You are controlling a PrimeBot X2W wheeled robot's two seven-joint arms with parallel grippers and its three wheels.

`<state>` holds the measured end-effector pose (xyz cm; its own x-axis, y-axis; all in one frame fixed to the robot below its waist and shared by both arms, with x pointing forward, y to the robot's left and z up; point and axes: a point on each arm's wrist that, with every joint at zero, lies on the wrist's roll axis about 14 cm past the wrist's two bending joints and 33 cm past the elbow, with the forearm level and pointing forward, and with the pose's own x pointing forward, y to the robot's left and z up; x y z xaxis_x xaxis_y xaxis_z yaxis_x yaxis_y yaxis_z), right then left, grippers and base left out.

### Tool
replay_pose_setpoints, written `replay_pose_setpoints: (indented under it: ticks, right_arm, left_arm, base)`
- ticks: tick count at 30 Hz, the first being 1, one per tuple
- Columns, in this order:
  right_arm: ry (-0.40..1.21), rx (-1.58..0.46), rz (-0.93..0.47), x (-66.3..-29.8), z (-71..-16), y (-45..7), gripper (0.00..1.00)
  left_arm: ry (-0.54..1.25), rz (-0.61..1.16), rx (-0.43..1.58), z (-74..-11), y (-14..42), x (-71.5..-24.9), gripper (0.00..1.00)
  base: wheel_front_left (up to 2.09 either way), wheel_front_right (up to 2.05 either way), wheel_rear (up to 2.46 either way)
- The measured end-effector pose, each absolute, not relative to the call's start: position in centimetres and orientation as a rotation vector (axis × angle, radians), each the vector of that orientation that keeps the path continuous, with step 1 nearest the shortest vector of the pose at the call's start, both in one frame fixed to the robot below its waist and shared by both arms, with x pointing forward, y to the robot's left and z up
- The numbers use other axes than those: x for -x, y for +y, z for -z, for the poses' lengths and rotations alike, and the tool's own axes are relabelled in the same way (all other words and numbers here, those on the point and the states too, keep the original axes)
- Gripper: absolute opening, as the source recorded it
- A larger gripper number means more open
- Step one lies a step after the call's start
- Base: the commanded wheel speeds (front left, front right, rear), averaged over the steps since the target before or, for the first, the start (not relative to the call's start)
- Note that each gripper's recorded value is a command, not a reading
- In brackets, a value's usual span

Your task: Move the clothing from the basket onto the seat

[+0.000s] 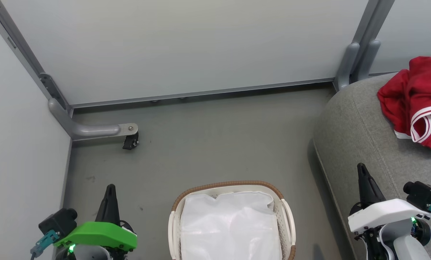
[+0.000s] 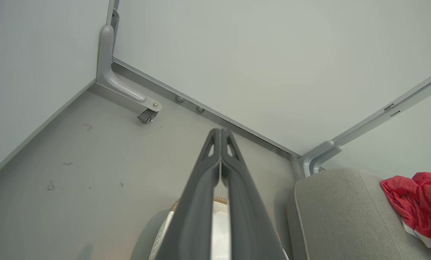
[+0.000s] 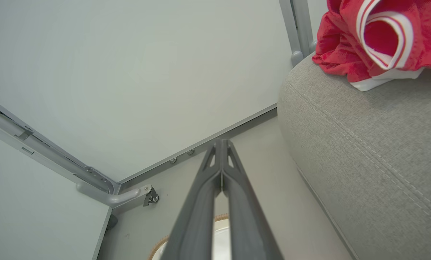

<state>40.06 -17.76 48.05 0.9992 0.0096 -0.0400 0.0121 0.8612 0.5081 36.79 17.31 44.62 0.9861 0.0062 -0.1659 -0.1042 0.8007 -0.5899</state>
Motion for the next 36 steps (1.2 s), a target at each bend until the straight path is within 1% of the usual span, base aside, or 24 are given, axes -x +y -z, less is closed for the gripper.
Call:
replay_pose_setpoints:
  ticks: [18,36]
  right_arm:
    - [0.054,-0.794,0.036,-39.9,-48.2,-18.5,0.00]
    - [0.055,-1.011,0.048,-39.7,-48.5,-18.9,0.00]
  left_arm:
    - [0.148,-0.099,0.878,-45.3,18.4,-37.1,0.00]
    - [0.130,-0.105,1.074,-46.1,18.9,-37.5,0.00]
  base:
    - [0.00,0.00,0.00]
    - [0.00,0.00,0.00]
